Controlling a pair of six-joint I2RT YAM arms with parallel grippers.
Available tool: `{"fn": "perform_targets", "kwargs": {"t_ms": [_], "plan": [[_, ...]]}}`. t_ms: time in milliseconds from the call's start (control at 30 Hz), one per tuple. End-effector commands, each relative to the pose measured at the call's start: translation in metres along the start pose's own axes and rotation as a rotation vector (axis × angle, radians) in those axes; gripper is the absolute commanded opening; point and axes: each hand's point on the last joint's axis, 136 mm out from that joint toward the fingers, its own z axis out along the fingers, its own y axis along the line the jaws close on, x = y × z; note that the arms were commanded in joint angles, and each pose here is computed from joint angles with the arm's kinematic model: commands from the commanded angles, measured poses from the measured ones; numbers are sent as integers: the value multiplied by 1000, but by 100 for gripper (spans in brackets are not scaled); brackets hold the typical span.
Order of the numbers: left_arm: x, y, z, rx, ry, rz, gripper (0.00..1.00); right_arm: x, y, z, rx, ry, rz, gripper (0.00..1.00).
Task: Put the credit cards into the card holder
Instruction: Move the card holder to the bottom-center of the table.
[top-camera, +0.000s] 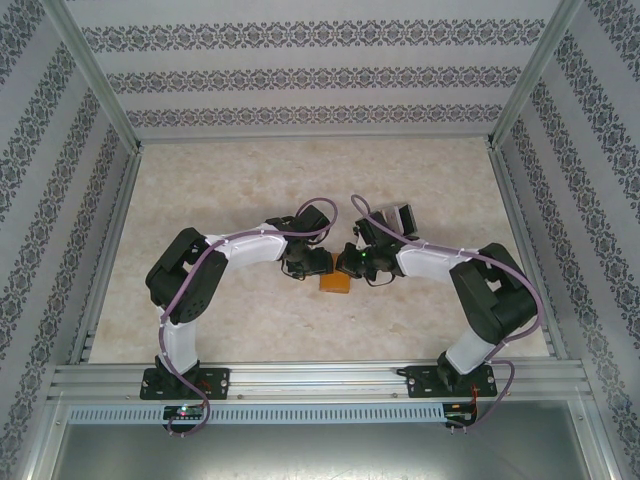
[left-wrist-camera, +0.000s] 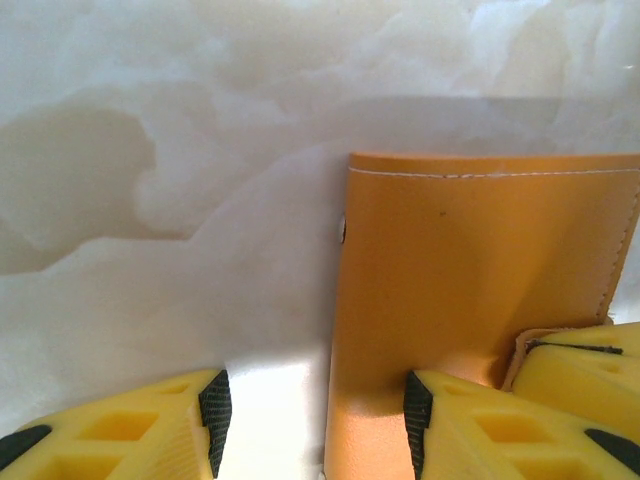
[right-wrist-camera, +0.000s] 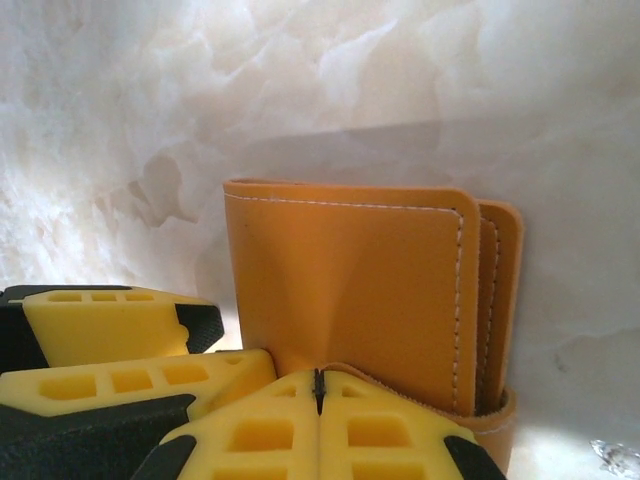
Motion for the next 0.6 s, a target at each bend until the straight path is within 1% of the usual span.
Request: {"fn": "perform_targets", "kwargs": {"t_ms": [0,100,167,267,367,500,567], "plan": [[13,-11,24,51,18,39,51,34,-51,6,188,81,55,0],[9,-13,13,49,-8,63,52,22,-30,-9,163,45,22,3],[9,-15,7,57,-21,74,51,26,-28,-9,152,59,35,3],[14,-13,-3,76,-37,61,52,47,-45,0,191,104,67,2],[17,-4,-19,76,-89,47,57,75,-56,8,233,154,66,0],[11,12,-58,18,-220,56,62,109,-51,12,242,196,35,0],[5,24,-77,-35,-285,52,63,118,-47,9,254,191,8,1]]}}
